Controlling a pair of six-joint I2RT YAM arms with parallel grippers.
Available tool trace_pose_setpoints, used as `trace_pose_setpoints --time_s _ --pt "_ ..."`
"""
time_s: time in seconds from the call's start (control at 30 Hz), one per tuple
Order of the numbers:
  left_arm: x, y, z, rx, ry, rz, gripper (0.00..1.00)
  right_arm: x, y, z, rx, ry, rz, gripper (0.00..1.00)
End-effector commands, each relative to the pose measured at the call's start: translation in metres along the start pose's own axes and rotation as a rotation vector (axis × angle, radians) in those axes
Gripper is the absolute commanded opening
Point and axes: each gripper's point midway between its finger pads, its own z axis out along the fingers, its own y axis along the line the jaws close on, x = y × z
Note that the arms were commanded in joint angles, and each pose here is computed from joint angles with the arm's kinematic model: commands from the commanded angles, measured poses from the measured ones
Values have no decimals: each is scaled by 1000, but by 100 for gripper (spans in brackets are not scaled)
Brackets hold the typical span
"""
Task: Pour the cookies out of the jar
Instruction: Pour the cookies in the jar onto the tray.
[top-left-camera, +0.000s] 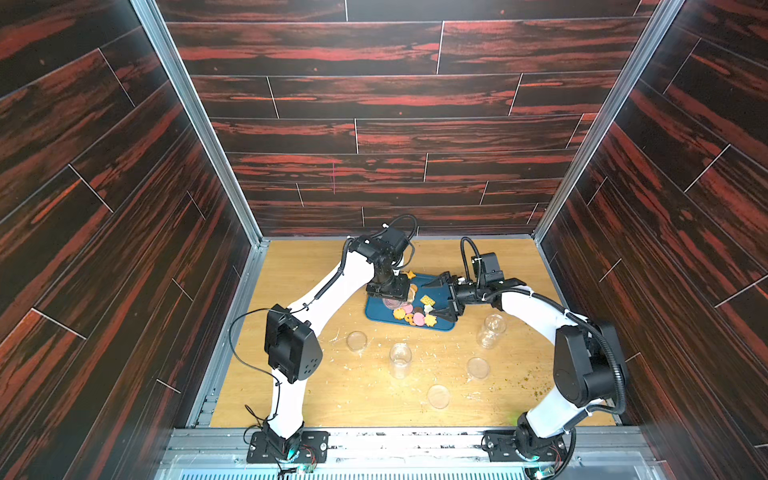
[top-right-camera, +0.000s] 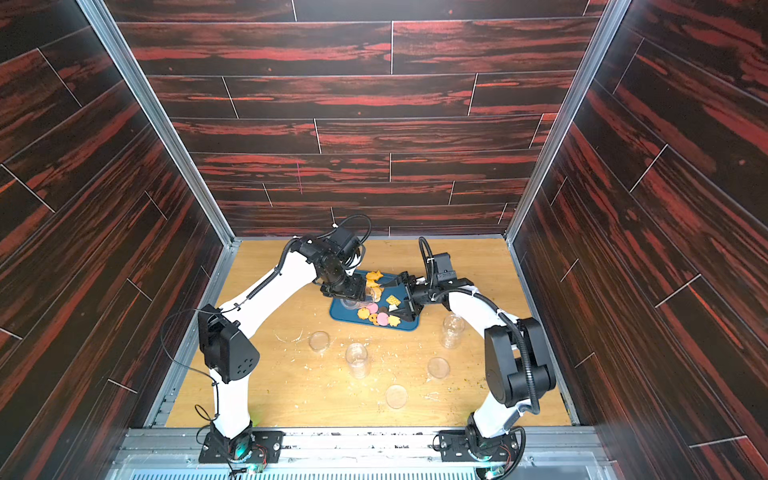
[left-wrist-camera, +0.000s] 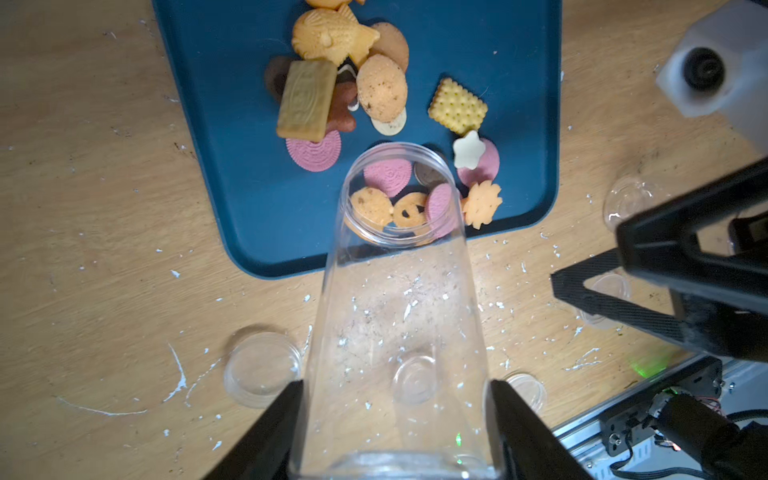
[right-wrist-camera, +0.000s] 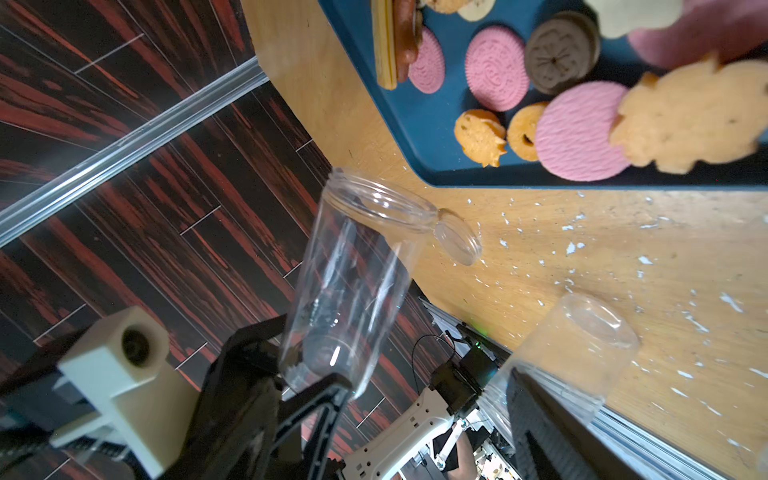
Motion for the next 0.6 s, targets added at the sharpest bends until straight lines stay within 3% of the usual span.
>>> trace_pose_setpoints --time_s 0.0,0.33,0.57 --pt "7 4 -27 37 -40 16 69 6 10 -18 19 -35 -86 90" --pt "-9 25 -61 273 -310 -160 69 8 46 -64 138 -171 -384 90" --pt "-10 8 -71 423 -302 -159 69 18 65 -93 127 -240 -507 90"
